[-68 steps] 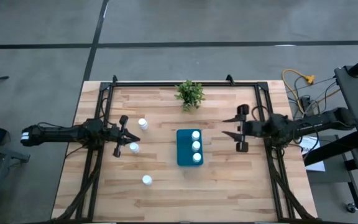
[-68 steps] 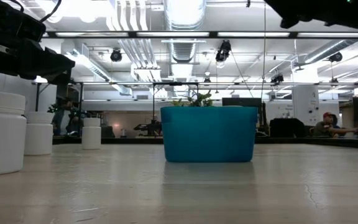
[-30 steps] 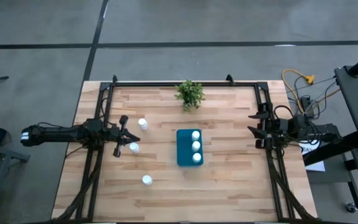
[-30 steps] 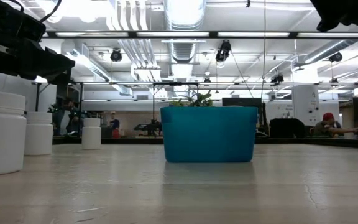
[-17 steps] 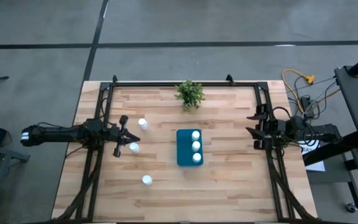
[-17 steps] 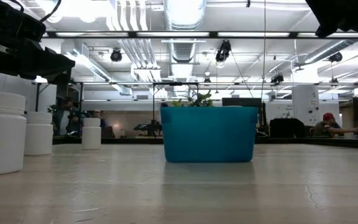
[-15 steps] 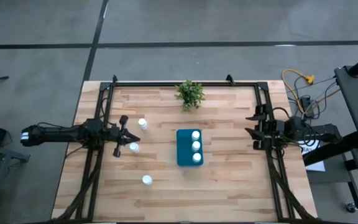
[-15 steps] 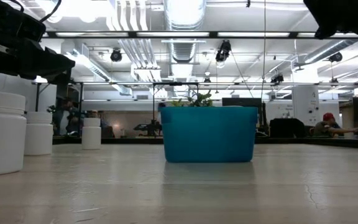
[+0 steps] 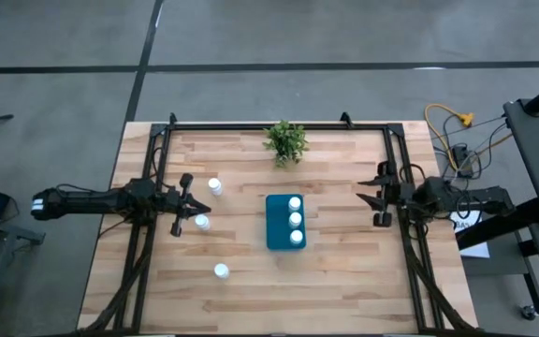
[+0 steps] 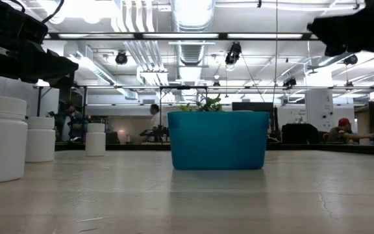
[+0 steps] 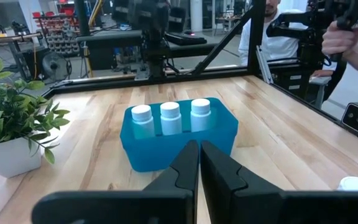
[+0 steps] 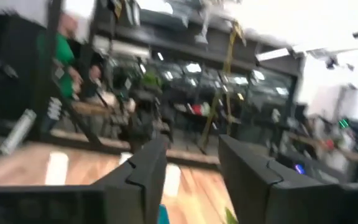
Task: Pick and place pill bottles into a basket
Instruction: Put the white medicine bottle into the blue bin
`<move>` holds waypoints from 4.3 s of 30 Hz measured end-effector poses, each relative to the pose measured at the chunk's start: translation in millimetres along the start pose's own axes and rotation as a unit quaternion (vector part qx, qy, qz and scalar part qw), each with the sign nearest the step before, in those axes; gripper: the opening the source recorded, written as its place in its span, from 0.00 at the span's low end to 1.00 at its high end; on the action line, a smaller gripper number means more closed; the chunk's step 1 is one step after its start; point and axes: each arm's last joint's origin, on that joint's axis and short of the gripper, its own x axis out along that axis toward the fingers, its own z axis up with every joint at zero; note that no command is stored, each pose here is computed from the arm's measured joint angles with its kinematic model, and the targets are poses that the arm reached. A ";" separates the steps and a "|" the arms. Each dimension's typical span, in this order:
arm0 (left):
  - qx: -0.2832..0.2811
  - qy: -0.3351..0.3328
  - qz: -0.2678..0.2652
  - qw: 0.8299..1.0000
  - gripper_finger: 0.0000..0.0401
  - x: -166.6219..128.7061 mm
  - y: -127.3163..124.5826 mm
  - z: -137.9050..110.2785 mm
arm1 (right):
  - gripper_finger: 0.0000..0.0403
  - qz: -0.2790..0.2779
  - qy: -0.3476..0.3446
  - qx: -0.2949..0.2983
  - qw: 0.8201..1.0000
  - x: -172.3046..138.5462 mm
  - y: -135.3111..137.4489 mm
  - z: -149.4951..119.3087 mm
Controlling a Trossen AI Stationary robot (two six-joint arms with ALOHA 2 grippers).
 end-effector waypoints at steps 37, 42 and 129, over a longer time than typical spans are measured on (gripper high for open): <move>-0.001 -0.019 0.004 1.000 0.00 -0.1 0.4 3.7 | 0.02 -0.009 0.147 -0.002 0.989 1.6 4.2 -26.6; 0.001 -0.030 0.008 1.000 0.00 -0.2 0.7 5.8 | 0.02 -0.009 0.155 -0.001 0.988 2.2 4.5 -28.1; 0.072 0.261 -0.226 0.936 0.67 98.7 -39.6 167.9 | 0.02 -0.010 0.195 0.022 0.981 5.1 6.0 -36.1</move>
